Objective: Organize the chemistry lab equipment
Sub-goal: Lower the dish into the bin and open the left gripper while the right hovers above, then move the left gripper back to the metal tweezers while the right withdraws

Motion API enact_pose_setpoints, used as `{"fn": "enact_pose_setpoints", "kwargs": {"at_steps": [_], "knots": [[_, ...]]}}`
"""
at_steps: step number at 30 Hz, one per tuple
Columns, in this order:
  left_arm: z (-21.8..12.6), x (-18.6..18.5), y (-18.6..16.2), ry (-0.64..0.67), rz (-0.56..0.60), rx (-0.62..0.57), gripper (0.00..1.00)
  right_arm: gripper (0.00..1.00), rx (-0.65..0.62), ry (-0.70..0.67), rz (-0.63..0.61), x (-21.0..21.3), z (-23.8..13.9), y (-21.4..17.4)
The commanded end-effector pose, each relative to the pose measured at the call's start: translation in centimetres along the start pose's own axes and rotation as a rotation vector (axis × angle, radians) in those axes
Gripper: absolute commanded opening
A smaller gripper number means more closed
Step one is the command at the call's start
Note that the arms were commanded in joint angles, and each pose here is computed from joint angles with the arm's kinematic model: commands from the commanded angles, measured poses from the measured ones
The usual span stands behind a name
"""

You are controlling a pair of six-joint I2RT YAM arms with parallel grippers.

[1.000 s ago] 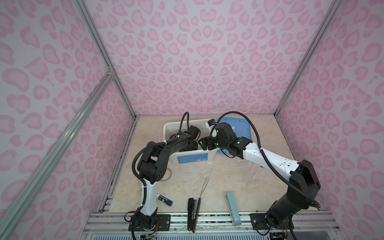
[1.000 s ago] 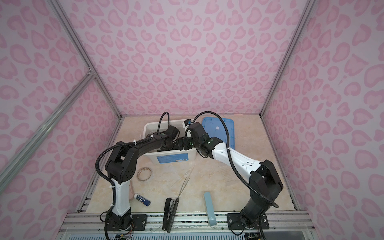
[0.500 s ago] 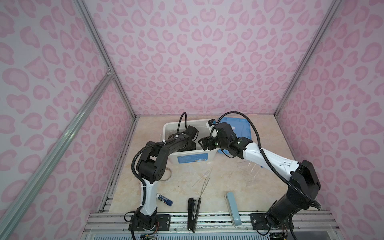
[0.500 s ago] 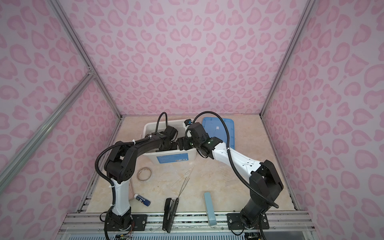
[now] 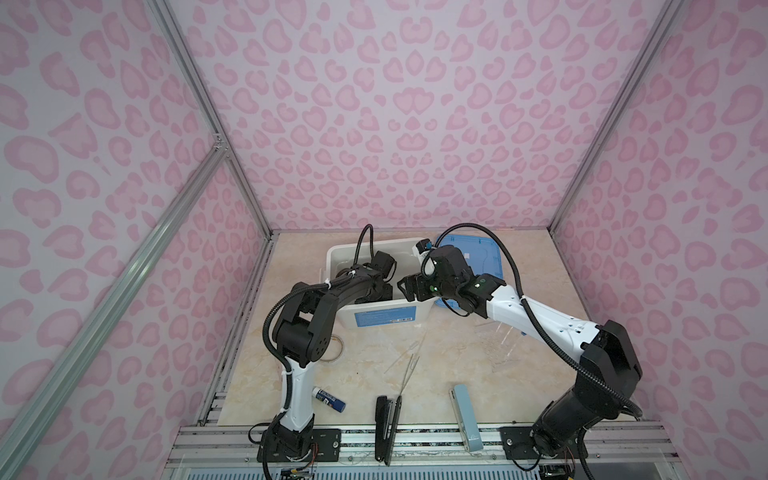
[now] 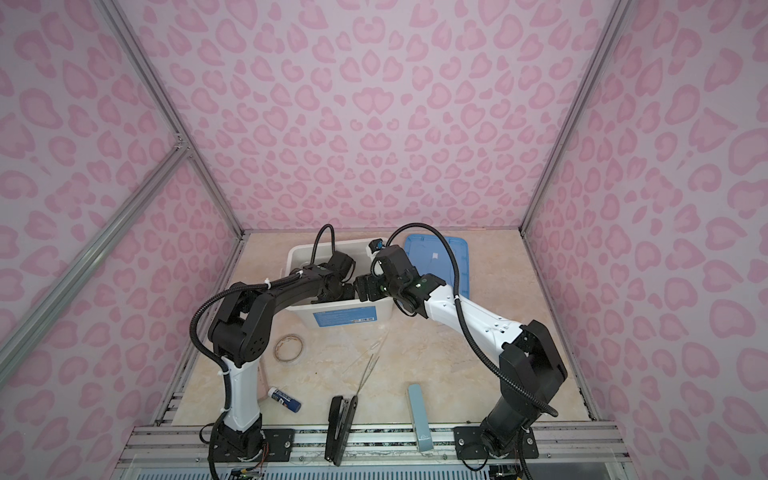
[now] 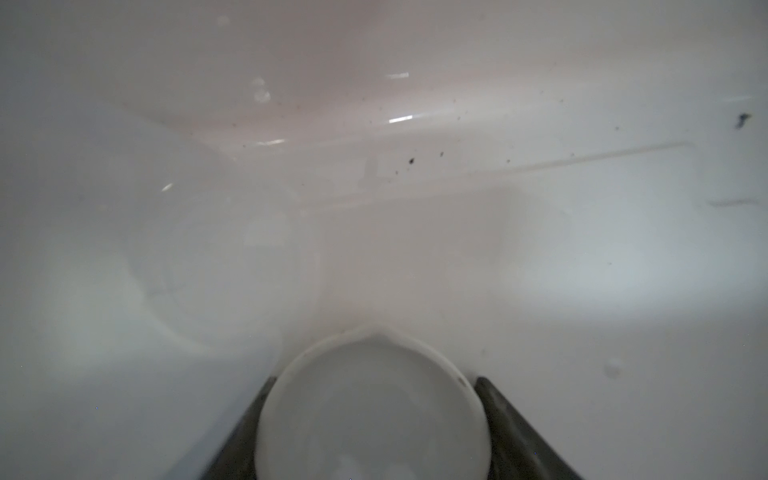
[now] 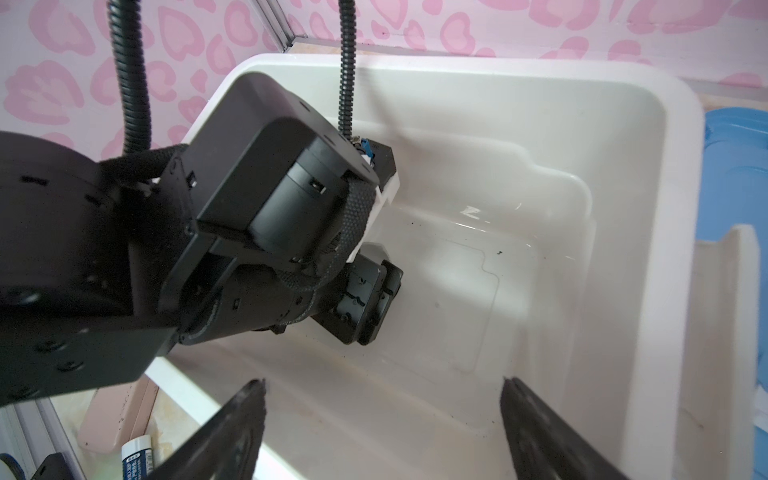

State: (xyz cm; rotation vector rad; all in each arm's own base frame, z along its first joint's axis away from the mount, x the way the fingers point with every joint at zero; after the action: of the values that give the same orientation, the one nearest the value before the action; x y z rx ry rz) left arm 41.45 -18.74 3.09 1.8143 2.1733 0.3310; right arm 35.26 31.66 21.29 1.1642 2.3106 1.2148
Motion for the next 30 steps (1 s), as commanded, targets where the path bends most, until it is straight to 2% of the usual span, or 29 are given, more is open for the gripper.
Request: {"fn": "enact_pose_setpoints", "kwargs": {"at_steps": [1,11,20,30], "knots": [[-0.2,-0.2,-0.3,-0.013,0.011,0.013,0.74,0.89,0.001,-0.010,0.006,-0.1,0.0,0.0],[-1.0,-0.3,0.0,-0.028,0.006,0.005,0.82,0.89,0.001,-0.012,0.000,0.0,-0.2,0.2],[-3.6,-0.9,1.2,-0.070,-0.002,-0.031,1.00,0.89,-0.002,-0.013,-0.003,0.1,-0.4,0.5],[-8.5,-1.4,2.9,-0.133,-0.012,-0.106,0.98,0.92,-0.037,-0.068,-0.050,-0.7,-3.3,2.4]]}}
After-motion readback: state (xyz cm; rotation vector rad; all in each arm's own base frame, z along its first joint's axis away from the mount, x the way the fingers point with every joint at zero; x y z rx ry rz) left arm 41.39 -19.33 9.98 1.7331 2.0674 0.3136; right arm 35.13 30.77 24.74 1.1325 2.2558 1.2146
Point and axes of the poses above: each gripper's point midway between its finger pads, its own z axis out along the fingers, its own x axis along the line the jaws close on, y = z × x, the point moved 1 cm from there along -z, back along the fingers, and after that the axes turned 13 degrees about -z, right-handed, at the moved point
